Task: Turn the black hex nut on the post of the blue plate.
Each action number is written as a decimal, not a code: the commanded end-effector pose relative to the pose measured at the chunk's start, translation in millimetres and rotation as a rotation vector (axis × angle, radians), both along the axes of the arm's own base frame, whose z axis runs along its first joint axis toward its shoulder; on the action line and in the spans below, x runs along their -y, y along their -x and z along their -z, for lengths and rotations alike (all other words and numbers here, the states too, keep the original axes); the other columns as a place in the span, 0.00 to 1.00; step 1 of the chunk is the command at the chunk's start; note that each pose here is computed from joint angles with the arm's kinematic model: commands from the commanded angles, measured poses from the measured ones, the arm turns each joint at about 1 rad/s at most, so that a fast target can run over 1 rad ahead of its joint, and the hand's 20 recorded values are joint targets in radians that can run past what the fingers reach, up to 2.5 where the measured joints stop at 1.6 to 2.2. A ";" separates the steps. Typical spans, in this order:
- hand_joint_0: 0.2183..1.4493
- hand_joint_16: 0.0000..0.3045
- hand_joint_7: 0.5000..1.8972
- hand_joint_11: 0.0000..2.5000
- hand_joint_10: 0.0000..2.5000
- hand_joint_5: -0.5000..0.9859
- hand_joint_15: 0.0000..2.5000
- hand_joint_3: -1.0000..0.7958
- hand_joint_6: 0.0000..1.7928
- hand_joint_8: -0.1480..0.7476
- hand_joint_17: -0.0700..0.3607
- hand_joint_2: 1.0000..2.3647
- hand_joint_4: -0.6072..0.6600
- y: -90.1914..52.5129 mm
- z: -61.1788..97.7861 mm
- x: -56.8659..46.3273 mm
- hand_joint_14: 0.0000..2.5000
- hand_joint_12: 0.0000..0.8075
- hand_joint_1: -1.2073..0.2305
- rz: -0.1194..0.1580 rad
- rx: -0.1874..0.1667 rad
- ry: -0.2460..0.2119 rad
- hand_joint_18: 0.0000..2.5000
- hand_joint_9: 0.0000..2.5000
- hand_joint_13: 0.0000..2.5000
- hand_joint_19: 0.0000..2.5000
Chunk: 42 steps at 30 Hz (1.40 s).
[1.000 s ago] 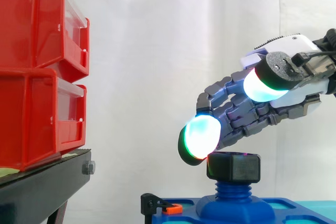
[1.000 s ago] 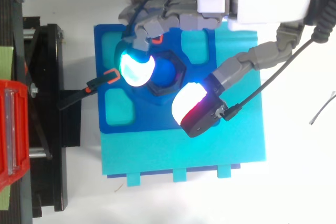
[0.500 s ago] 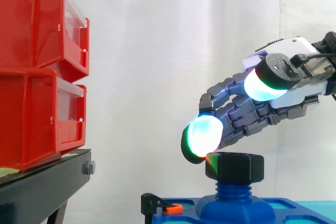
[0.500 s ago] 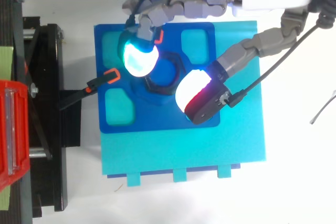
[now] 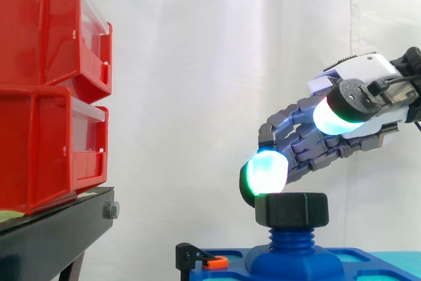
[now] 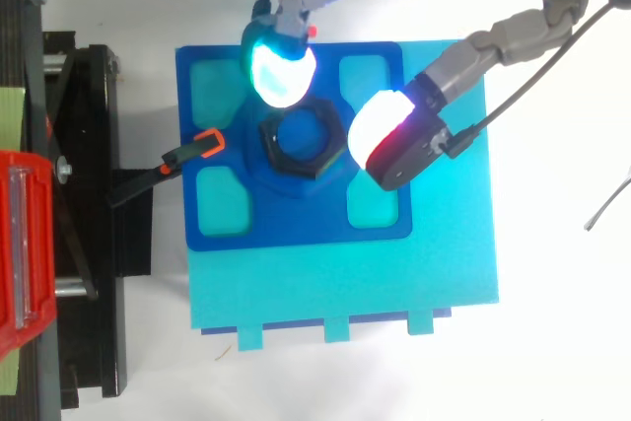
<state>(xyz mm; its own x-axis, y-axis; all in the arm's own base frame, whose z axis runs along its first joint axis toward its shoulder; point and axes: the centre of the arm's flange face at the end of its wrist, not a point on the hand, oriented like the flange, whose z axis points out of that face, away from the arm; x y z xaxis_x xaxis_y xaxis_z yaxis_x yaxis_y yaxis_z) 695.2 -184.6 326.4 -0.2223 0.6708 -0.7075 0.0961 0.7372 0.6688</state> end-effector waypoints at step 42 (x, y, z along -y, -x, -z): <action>0.16 0.15 0.28 0.06 0.00 0.17 0.00 0.28 0.28 0.43 0.40 0.00 0.60 -12.3 -34.7 3.0 0.00 0.42 0.47 -0.013 0.093 0.003 0.00 0.04 0.00 0.00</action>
<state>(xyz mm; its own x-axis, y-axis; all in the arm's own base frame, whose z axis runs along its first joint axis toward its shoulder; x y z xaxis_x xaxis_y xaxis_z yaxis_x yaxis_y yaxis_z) 703.8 -193.0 361.9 -0.1785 0.6604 -0.7294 0.0357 0.7451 0.6660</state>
